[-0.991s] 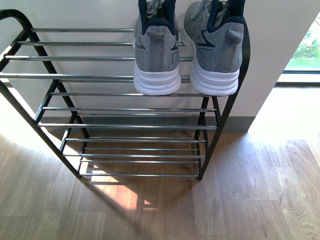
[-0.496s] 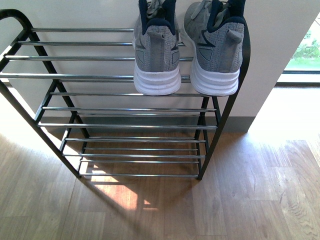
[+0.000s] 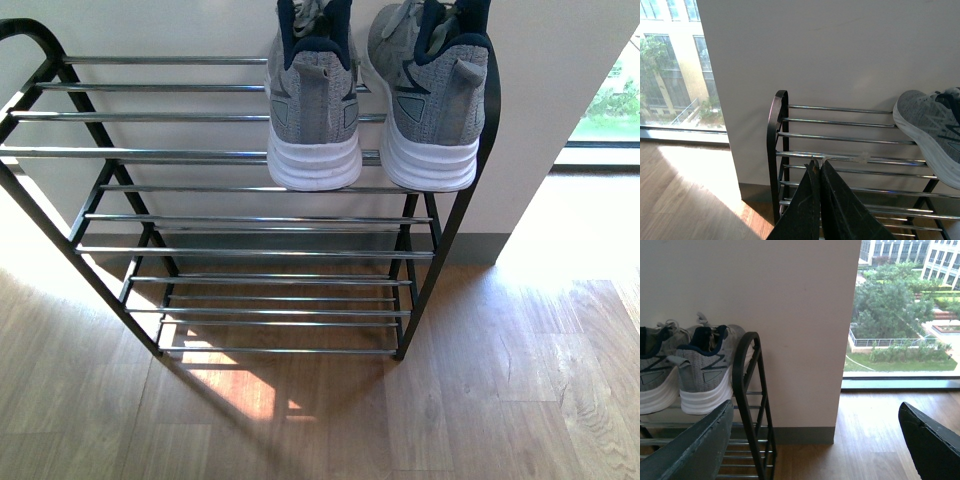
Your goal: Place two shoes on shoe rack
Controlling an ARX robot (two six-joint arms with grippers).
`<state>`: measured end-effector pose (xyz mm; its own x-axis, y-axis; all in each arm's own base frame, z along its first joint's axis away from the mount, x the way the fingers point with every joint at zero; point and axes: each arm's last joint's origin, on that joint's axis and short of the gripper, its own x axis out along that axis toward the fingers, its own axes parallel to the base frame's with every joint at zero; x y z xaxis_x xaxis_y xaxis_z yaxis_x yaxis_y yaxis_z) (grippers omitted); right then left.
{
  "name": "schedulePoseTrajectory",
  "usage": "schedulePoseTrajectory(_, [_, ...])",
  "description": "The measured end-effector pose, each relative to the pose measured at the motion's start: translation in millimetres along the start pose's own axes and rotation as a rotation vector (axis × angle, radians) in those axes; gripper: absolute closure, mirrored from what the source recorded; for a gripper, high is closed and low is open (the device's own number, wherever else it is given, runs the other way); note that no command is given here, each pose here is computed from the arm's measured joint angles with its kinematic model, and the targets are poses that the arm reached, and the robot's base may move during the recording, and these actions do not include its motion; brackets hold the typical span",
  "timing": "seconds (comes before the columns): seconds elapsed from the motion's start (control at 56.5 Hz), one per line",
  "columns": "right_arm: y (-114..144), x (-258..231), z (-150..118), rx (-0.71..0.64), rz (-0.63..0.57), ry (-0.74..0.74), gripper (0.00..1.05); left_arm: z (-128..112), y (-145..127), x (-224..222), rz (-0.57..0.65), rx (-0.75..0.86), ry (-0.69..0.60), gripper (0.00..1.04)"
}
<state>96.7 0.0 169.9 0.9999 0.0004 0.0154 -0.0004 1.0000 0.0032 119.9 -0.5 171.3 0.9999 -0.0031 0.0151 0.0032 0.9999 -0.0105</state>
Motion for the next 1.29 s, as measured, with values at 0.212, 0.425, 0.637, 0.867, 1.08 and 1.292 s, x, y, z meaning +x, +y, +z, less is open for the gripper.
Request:
schedulePoseTrajectory(0.212, [0.0, 0.0, 0.0, 0.000, 0.000, 0.000, 0.09, 0.0, 0.0, -6.1, 0.000, 0.000, 0.001, 1.03])
schedulePoseTrajectory(0.425, [0.0, 0.0, 0.0, 0.000, 0.000, 0.000, 0.09, -0.1, 0.0, -10.8, 0.000, 0.000, -0.001, 1.03])
schedulePoseTrajectory(0.637, [0.0, 0.0, 0.0, 0.000, 0.000, 0.000, 0.09, -3.5, 0.0, -21.9, -0.001, 0.000, 0.014, 1.03])
schedulePoseTrajectory(0.867, [0.0, 0.0, 0.0, 0.000, 0.000, 0.000, 0.09, -3.9, 0.1, -22.1, 0.001, 0.000, 0.018, 1.03])
schedulePoseTrajectory(1.08, [0.1, 0.0, 0.0, 0.000, 0.004, 0.000, 0.09, -3.9, 0.2, -22.1, 0.003, 0.000, 0.017, 0.68])
schedulePoseTrajectory(1.292, [0.1, 0.0, 0.0, 0.000, 0.003, 0.000, 0.09, -3.8, 0.2, -22.2, 0.002, 0.000, 0.017, 0.28])
